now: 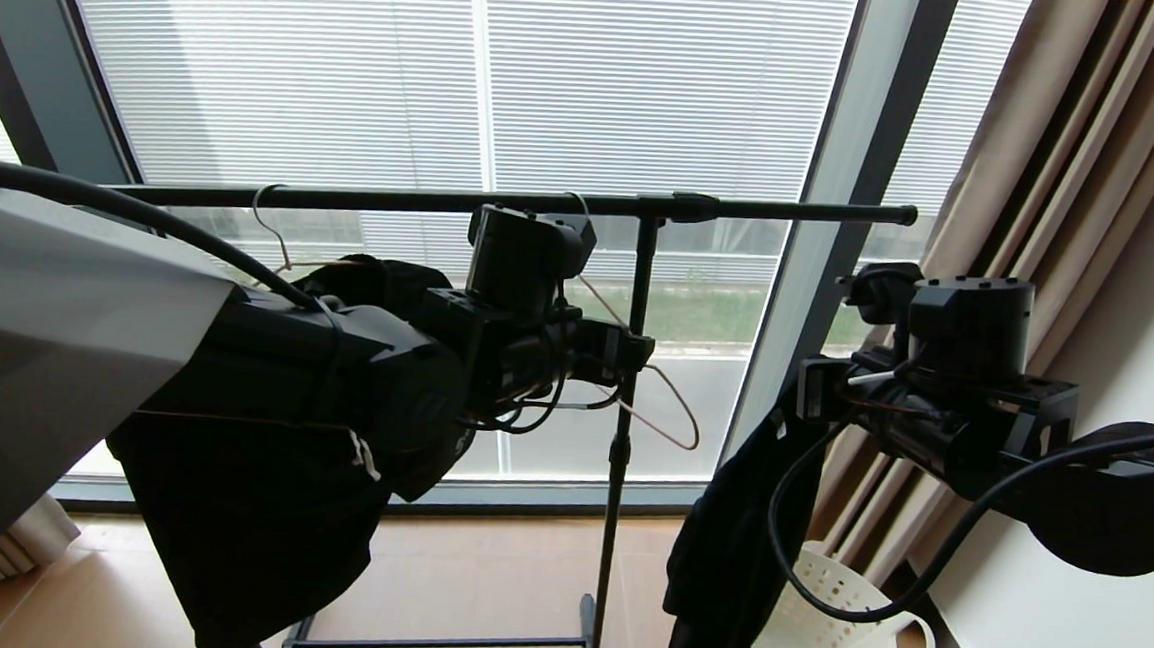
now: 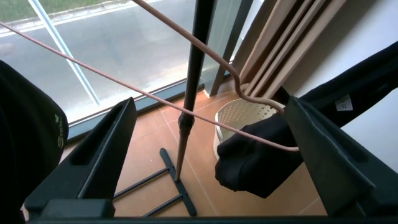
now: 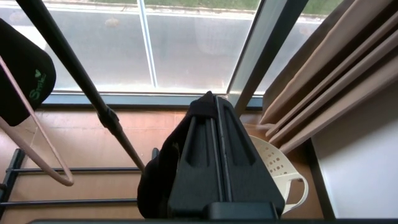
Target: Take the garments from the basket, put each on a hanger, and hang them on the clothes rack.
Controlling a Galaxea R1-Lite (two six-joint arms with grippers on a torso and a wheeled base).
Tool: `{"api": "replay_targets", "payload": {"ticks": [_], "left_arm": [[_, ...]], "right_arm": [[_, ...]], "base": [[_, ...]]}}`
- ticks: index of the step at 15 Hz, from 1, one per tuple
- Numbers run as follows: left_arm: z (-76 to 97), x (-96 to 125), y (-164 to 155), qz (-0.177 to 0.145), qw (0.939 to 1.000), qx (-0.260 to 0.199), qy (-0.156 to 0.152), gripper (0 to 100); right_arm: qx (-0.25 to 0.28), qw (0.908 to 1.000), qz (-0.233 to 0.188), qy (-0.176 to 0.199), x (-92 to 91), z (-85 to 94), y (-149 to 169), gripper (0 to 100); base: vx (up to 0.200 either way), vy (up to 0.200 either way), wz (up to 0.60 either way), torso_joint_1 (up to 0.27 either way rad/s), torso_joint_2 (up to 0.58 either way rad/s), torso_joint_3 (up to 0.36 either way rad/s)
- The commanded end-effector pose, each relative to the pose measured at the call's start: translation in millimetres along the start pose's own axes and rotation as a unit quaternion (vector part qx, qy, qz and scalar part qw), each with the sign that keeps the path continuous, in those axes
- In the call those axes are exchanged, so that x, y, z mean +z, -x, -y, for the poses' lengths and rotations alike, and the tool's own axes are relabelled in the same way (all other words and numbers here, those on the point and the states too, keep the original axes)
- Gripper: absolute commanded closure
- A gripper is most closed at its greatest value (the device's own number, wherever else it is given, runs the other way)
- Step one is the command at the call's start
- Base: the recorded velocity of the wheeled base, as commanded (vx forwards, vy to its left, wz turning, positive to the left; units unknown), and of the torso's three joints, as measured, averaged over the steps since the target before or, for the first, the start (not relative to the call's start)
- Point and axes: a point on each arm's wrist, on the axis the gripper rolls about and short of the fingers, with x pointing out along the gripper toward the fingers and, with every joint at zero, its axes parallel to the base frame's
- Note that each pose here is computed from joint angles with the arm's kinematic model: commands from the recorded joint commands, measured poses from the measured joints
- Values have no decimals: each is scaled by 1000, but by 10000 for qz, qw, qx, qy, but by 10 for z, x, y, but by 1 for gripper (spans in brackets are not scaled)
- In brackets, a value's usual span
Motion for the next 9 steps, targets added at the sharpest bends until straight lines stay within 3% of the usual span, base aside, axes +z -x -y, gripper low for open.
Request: {"api": "replay_targets", "payload": {"ticks": [1,6,9], "left_arm": [[27,-47,-100,-43,10000,-10,-17,0],[174,-186,-407,-77,9998,160,-72,0],[158,-301,-473,-202,9990,381,-114,0]], "right_arm": [[-1,10000,-23,14,-16,-5,-1,100],[6,10000,-23,9,-21,0,22,100],[15,10000,-9,5,-14,0,36,100]], "base": [[0,0,0,0,0,0],[0,0,0,0,0,0],[0,0,0,0,0,0]]}}
